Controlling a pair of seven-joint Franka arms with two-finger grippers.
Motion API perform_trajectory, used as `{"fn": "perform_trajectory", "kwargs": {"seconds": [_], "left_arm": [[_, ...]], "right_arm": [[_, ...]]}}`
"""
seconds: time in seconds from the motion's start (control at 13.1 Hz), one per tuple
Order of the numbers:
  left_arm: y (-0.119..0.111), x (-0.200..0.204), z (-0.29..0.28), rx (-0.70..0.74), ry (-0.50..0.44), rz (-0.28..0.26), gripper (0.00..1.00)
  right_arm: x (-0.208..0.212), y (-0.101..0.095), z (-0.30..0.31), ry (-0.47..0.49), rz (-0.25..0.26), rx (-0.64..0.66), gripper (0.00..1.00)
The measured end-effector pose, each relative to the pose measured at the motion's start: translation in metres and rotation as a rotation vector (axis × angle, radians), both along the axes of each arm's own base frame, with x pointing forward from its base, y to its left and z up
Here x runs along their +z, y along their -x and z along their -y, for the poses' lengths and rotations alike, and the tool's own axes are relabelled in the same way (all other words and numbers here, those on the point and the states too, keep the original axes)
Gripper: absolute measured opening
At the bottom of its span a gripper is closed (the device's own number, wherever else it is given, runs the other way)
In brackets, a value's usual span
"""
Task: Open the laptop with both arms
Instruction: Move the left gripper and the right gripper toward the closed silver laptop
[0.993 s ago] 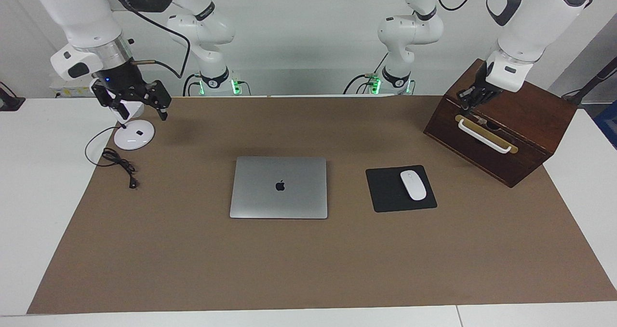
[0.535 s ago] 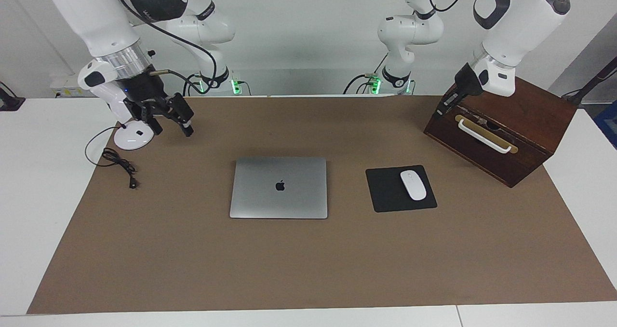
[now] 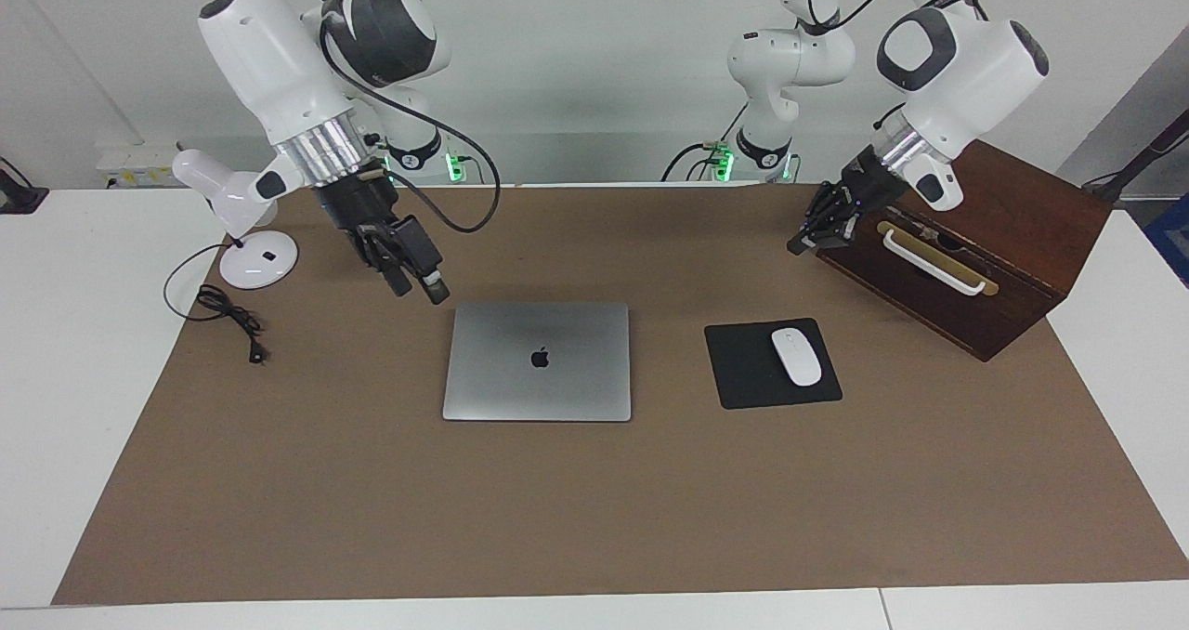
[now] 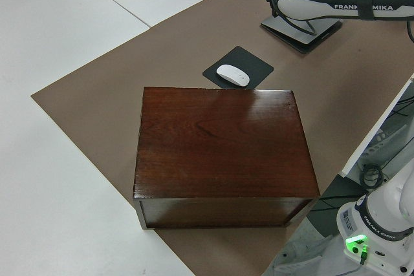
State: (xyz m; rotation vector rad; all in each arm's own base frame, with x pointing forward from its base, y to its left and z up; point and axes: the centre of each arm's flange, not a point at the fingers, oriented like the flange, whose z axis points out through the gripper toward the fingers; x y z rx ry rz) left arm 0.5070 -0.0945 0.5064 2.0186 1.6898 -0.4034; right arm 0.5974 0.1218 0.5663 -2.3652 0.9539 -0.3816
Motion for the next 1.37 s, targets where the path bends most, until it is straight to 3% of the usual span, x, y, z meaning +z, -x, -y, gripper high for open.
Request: {"fn": "perform_trajectory", "kwargs": {"seconds": [0.15, 0.38, 0.76, 0.99, 1.22, 1.37], "left_arm": [[0.005, -0.021, 0.018, 0.109, 0.053, -0.047, 0.01], [0.015, -0.054, 0.028, 0.227, 0.156, -0.096, 0.01], [0.033, -0.113, 0.065, 0.429, 0.288, -0.161, 0.01], [0.042, -0.142, 0.092, 0.529, 0.311, -0.184, 0.01], [0.044, -0.172, 0.097, 0.592, 0.319, -0.235, 0.01], [0.047, -0.194, 0.099, 0.596, 0.343, -0.243, 0.01]], "right_arm": [[-0.024, 0.005, -0.019, -0.072, -0.012, -0.094, 1.00], [-0.052, 0.018, -0.028, -0.110, -0.085, -0.167, 1.00], [-0.080, 0.064, -0.044, -0.166, -0.147, -0.214, 1.00], [-0.091, 0.093, -0.076, -0.218, -0.153, -0.261, 1.00], [-0.101, 0.112, -0.103, -0.257, -0.176, -0.311, 1.00], [-0.113, 0.122, -0.110, -0.262, -0.185, -0.333, 1.00]]}}
